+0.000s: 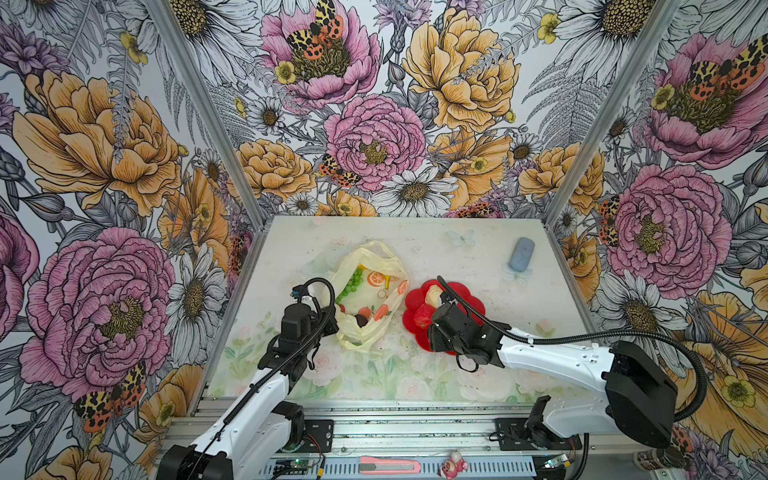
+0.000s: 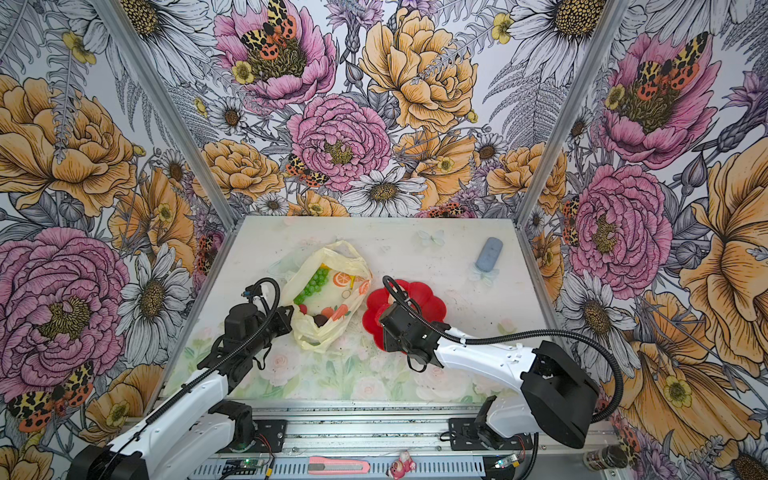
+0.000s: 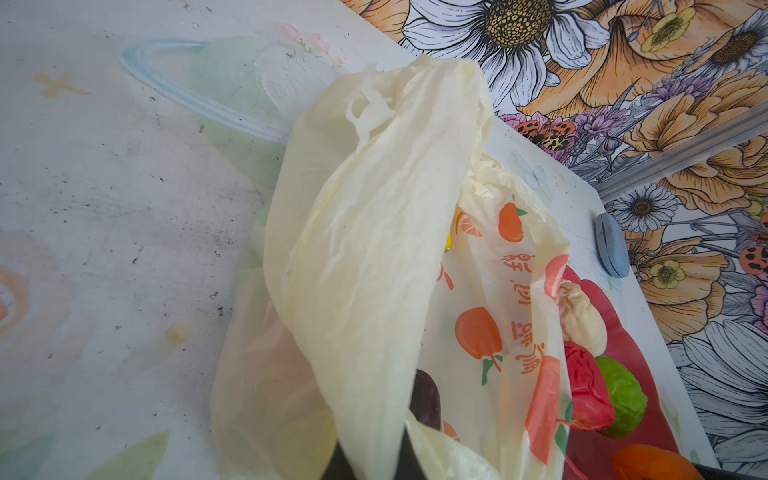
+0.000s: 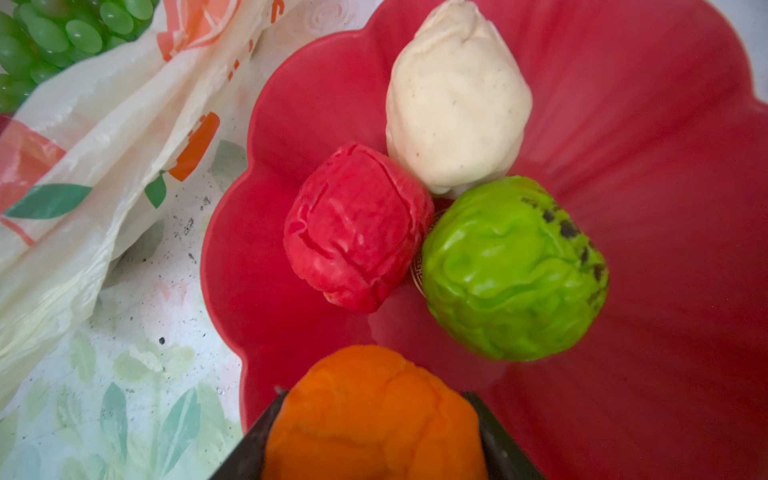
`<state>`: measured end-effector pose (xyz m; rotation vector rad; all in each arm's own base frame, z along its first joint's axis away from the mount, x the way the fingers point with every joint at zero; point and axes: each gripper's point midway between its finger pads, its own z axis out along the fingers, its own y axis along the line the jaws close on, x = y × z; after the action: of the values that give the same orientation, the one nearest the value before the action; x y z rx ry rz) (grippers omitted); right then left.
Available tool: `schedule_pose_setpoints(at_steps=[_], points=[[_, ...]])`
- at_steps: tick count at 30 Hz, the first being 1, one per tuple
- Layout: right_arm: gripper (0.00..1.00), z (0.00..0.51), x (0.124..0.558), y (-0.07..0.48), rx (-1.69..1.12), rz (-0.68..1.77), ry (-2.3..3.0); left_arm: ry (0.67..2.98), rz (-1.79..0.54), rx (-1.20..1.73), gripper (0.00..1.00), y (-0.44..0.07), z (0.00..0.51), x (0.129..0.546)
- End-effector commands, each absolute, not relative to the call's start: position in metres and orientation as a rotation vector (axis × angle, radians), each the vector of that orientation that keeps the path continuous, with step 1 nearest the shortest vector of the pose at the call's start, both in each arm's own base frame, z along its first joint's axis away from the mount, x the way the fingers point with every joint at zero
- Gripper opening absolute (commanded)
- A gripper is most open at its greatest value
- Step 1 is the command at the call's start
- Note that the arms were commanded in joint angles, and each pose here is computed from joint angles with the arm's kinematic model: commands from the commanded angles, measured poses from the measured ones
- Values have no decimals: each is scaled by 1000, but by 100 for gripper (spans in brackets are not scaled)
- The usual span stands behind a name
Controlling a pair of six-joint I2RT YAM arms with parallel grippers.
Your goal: Take the fake fruits out of the plastic bag
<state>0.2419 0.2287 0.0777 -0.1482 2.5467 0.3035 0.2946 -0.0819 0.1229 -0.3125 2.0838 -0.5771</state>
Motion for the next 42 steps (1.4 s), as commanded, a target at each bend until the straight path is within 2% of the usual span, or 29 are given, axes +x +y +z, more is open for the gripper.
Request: schedule_pose_setpoints(at_steps=[1,15,18,22,25,34,42], points=[[58,78,252,231,-103,299,2499,2053,-569,-275,0,-84,128,295],[64,65,260,233,-92,241,2507,2052,-570,-268,0,-85,128,295],[68,65,260,233,-93,240,2506,2050,-570,-265,0,-85,129,295],[80,64,259,231,-95,239,2508,2051,-568,-267,0,-85,128,295],[84,67,258,232,-98,251,2504,2051,-567,-266,0,-85,128,296],[90,83,258,226,-94,268,2472,2052,-559,-264,0,-85,128,296],[92,127,267,209,-67,271,2363,2074,-537,-239,0,-94,145,310]])
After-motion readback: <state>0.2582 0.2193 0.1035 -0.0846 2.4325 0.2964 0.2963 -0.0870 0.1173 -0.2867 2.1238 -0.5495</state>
